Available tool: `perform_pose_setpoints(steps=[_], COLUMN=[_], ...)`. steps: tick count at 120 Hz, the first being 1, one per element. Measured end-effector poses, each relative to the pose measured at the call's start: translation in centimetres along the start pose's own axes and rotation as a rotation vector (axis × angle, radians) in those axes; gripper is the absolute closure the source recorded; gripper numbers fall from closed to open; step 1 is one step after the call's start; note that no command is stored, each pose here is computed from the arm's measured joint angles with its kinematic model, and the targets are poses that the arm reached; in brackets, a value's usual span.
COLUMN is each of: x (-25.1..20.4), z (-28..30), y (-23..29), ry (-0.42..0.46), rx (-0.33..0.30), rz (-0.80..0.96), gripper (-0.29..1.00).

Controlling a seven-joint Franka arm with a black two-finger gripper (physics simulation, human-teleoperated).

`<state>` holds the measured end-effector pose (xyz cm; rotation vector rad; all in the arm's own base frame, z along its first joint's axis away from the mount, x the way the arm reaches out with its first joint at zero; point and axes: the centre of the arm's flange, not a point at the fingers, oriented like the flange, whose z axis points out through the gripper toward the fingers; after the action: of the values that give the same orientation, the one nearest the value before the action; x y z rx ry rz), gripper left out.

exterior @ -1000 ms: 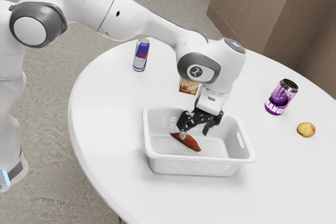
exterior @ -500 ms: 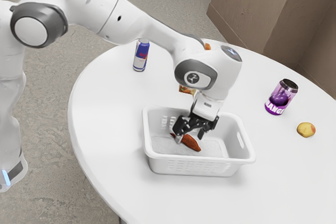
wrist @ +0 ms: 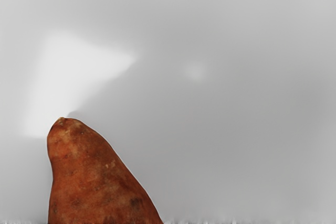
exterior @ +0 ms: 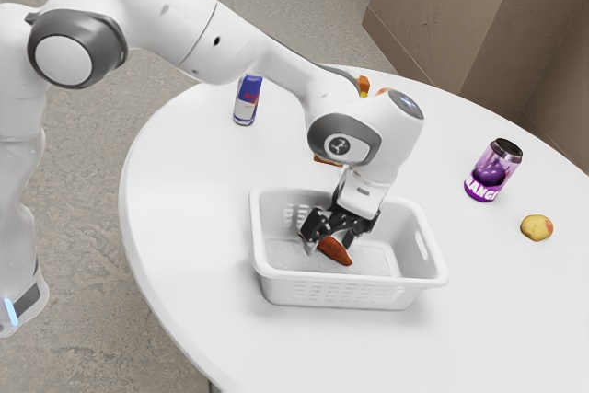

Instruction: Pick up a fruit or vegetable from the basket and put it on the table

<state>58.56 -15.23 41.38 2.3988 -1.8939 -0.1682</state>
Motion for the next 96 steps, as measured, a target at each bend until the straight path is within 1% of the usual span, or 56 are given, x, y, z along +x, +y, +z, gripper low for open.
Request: perform_pose_setpoints(steps=[8,18,22,32,45,50,59,70,85,91,96], x=[-0.1,-0.4,-0.4,-0.3,-0.2,-0.2,-0.2,-0.3,-0.2,-0.2,-0.1], z=[0.3,0.7,0.9,1.1,1.1,1.0,0.7,0.4,0.4,0.3,0.3], y=[-0.1,-0.4,-0.4,-0.4,-0.4,-0.4,-0.4,-0.4,-0.4,-0.4,-0.4], ry=[-0.002,-0.005,-0.005,-0.006,-0.014,-0.015,-0.013,-0.013,-0.022,-0.024,-0.026], rx=[-0.003,-0.007,-0.008,-0.006,0.006,0.011,0.020,0.027,0.034,0.037,0.039], rz=[-0.004,-0.018,-0.020,-0.024,-0.024,-0.025,-0.028,-0.033,-0.041,-0.045,-0.047], gripper=[0.01,0.11,0.09,0.00,-0.01,0.01,0.12,0.21,0.41,0.46,0.47])
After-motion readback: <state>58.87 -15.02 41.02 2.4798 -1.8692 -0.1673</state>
